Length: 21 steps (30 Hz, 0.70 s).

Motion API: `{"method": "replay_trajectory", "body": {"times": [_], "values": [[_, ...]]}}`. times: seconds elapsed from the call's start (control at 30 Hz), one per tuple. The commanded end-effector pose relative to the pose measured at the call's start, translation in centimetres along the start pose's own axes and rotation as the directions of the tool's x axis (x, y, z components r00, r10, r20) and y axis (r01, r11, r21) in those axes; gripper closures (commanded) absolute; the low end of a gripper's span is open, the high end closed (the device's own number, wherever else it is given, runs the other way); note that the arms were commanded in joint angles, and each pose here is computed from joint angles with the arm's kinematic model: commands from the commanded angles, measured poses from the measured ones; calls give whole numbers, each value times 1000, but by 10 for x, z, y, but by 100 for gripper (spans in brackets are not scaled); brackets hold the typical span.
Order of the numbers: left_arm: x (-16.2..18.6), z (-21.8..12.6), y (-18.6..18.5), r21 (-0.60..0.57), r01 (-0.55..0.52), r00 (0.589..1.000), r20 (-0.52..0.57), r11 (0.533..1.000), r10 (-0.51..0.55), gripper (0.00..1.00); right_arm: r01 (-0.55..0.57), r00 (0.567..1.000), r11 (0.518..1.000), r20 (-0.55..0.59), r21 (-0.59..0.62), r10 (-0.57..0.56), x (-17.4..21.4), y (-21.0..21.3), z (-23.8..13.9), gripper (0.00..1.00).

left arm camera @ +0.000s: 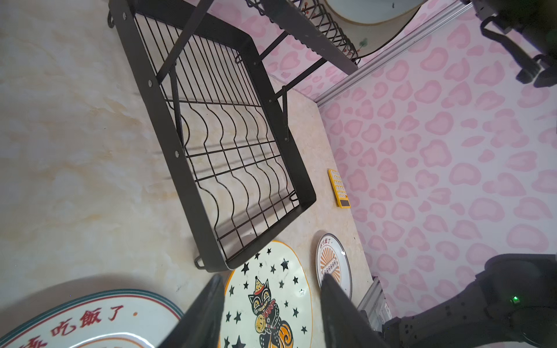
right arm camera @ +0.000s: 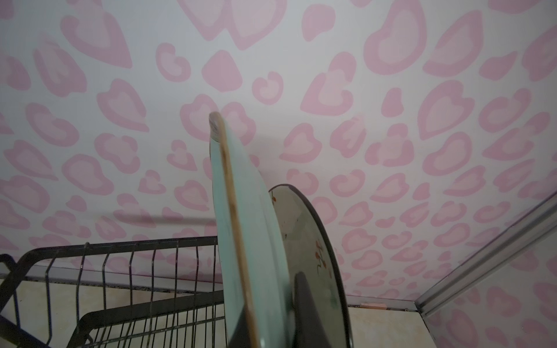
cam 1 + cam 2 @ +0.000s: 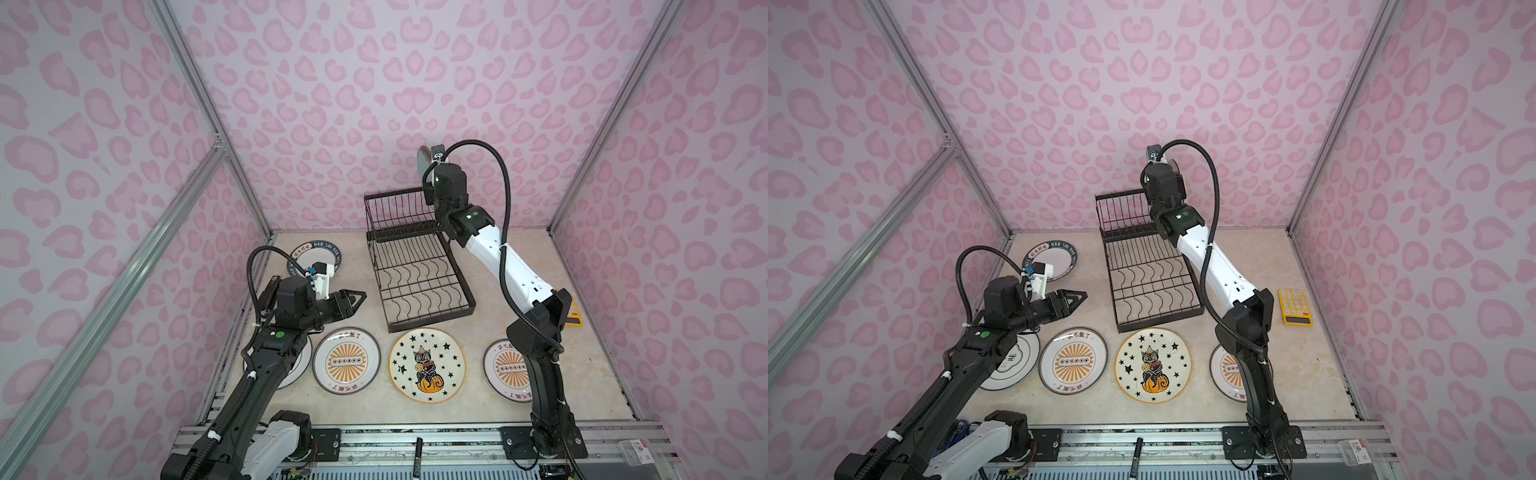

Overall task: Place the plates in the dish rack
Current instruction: 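Raise the teal plate upright over the rack's far end with the right gripper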

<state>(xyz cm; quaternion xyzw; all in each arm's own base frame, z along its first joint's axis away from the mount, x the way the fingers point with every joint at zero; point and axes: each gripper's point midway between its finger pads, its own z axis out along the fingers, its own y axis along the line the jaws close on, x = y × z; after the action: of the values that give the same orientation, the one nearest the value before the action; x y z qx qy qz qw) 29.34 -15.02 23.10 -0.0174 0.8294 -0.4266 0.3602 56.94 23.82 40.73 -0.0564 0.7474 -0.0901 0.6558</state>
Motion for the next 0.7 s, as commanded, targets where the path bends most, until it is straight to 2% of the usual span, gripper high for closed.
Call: {"method": "replay_trajectory", "body": {"times": [0.0,0.67], "values": [[-4,-4,-3,-12,-29,1000,13,1000,29,46,-46,997,999,61,26,44,-13,-4,2,100],[-5,-8,-1,-35,-33,999,19,999,34,47,-63,998,998,18,-10,63,15,1,8,100]]}}
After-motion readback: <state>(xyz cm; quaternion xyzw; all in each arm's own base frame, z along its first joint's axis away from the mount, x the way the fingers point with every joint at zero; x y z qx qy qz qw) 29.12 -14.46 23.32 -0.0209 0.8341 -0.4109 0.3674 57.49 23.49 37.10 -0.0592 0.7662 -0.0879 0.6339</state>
